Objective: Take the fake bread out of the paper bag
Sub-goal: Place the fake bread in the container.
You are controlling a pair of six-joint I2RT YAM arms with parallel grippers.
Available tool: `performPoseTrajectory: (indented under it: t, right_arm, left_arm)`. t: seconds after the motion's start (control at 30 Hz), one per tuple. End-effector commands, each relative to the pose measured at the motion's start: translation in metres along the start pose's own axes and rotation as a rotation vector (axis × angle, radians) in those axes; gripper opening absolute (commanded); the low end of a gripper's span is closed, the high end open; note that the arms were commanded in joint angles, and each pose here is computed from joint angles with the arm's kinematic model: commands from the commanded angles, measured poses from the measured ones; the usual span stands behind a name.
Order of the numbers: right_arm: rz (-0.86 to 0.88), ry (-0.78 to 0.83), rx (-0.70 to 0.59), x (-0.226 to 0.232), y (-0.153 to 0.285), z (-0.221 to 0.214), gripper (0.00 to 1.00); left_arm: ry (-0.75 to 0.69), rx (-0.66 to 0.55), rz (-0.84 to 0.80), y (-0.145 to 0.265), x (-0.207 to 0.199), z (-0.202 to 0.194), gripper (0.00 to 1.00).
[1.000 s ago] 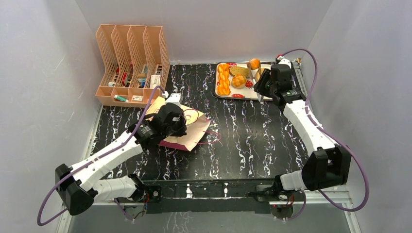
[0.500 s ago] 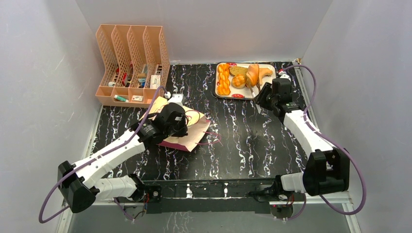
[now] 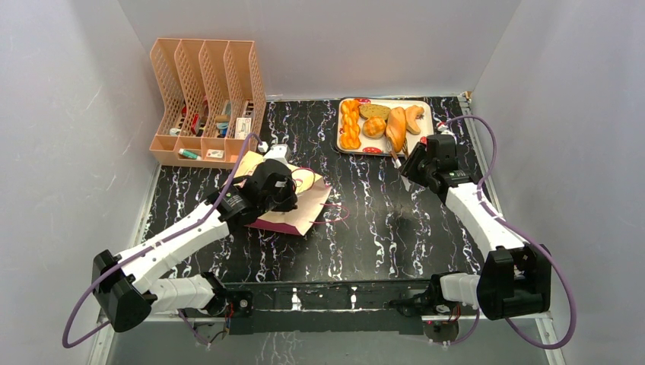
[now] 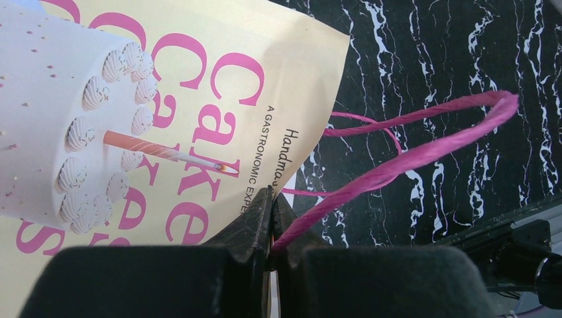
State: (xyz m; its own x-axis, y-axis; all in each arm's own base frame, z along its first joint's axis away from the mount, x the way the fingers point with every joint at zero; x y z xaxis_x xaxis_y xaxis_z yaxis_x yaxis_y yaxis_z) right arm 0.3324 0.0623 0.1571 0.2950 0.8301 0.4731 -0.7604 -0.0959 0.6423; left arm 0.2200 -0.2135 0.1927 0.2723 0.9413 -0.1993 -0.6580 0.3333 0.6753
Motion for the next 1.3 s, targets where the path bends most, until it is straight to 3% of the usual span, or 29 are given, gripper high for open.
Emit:
performPoseTrajectory:
  t: [0.0, 0.57, 1.27]
  right_arm:
    - [0.011, -0.009, -0.066, 0.007, 0.002, 0.016, 0.07]
    - [-0.013, 0.000, -0.027, 0.002, -0.002, 0.009, 0.33]
    - [0.001, 0.009, -0.027, 0.009, 0.009, 0.016, 0.39]
  left_arm:
    - [0.023, -0.011, -0.019, -0.002, -0.004, 0.003, 0.00]
    - [0.033, -0.015, -0.012, -0.007, -0.005, 0.003, 0.00]
    - [0.035, -0.035, -0.010, -0.009, -0.005, 0.008, 0.00]
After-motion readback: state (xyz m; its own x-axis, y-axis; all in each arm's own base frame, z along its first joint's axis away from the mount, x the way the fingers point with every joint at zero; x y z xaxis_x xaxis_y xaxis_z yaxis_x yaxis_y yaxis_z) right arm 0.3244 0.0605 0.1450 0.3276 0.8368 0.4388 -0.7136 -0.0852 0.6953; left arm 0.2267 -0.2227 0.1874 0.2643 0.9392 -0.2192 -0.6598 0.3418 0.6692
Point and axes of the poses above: each gripper's point midway between its finger pads, its own y axis back along the fingers, its own x axis along the line the jaws close on, z = x × y, the point moved 2 cm from there along y, back along the fingers, and after that the axes turned 6 degrees about -y, right-handed, at the moved point
